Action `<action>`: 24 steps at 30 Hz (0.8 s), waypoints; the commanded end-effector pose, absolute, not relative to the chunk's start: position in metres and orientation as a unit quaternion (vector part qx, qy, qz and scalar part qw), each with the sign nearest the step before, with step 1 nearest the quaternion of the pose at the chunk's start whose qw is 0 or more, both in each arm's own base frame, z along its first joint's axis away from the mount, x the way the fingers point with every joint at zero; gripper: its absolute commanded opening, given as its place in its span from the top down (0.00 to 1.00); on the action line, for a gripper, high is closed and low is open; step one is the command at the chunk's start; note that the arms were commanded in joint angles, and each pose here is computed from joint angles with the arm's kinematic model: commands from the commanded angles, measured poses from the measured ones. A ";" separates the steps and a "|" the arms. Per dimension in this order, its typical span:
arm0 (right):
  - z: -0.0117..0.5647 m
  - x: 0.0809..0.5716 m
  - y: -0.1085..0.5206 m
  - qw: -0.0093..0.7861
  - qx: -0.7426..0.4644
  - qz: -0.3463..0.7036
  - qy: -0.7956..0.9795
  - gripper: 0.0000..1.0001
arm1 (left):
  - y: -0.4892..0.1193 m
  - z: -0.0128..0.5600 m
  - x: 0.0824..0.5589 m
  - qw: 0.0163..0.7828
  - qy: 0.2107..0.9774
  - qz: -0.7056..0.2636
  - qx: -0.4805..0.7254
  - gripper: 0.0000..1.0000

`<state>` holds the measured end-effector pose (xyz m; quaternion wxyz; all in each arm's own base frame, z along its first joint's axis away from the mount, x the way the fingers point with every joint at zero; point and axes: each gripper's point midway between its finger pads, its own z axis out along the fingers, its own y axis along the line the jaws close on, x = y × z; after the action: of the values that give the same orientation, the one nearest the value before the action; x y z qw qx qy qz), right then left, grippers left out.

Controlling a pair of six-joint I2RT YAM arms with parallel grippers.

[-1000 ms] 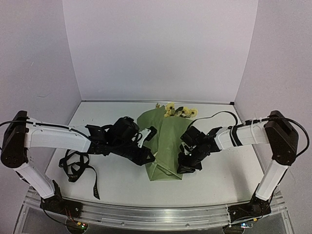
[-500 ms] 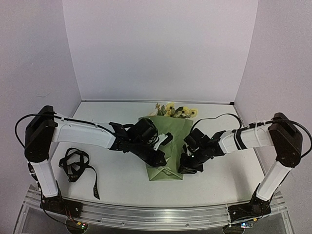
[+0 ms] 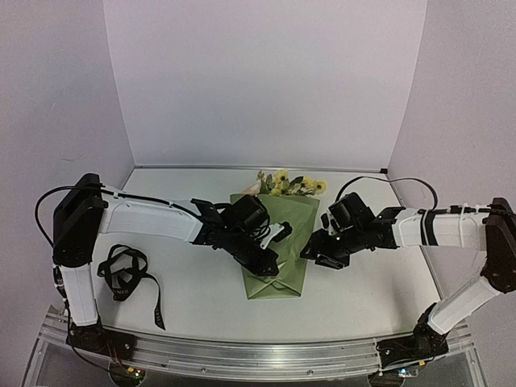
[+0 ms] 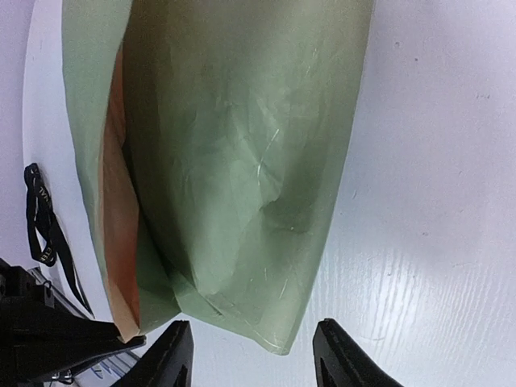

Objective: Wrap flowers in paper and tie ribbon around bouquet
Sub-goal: Fold the 2/3-folded wrapping paper at the center of the board.

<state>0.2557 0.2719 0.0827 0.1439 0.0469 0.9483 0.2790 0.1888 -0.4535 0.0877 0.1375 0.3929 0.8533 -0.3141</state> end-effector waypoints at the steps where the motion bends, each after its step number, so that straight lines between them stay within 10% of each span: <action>1: 0.119 0.282 0.278 0.199 0.052 0.309 0.929 0.42 | -0.467 0.099 0.190 0.147 0.840 -0.325 0.408 1.00; 24: 0.136 0.318 0.296 0.243 0.067 0.341 0.906 0.41 | -0.470 0.098 0.187 0.141 0.838 -0.324 0.417 1.00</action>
<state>0.2966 0.2832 0.1242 0.2239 0.0589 0.9163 0.3269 0.1876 -0.4590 0.0816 0.1276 0.4049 0.8507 -0.3099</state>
